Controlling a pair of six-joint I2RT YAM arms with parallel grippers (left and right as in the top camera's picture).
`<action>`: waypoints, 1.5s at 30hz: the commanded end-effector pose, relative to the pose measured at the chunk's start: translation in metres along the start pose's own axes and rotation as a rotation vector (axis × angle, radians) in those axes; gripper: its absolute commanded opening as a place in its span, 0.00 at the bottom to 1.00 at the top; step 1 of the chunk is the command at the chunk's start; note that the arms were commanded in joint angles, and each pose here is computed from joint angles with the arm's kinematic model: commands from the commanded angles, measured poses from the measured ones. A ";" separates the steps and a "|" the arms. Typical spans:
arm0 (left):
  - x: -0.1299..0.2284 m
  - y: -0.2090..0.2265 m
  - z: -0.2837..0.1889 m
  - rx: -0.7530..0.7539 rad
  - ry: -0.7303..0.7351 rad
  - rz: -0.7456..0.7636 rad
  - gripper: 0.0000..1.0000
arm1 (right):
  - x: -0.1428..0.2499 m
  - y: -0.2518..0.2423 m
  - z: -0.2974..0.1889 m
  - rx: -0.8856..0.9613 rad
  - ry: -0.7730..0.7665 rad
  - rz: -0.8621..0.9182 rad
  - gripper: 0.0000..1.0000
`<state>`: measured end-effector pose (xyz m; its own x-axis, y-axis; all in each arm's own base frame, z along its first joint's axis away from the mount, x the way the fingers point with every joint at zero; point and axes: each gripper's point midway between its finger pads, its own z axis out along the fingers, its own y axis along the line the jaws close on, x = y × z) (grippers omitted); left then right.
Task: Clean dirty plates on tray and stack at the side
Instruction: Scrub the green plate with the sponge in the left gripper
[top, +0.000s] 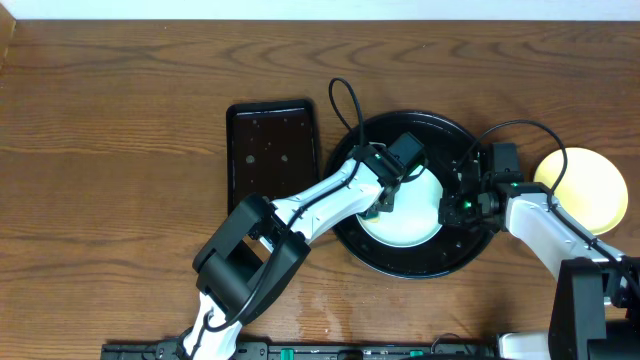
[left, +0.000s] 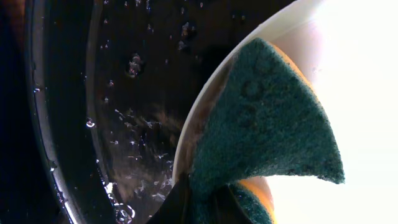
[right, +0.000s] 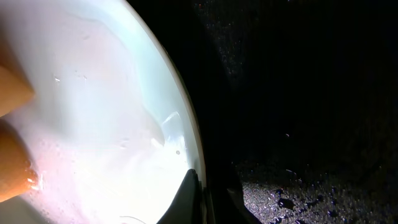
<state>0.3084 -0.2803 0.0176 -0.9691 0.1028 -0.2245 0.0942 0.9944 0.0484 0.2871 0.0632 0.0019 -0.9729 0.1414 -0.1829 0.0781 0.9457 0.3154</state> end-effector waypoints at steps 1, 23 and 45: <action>0.005 0.030 0.030 -0.081 0.056 -0.048 0.08 | 0.009 -0.024 0.006 0.108 0.025 -0.008 0.01; 0.055 -0.133 0.006 0.676 0.342 0.007 0.08 | 0.009 -0.009 0.010 0.088 0.019 -0.070 0.01; -0.033 0.071 0.006 -0.376 -0.059 -0.031 0.08 | 0.010 -0.010 0.010 0.092 0.022 -0.069 0.01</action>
<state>0.3150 -0.2718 0.0217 -0.9829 0.0651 -0.1723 0.0415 0.9897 0.1373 0.2904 0.0707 0.0019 -0.9721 0.0996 -0.2122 0.0345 0.9561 0.2911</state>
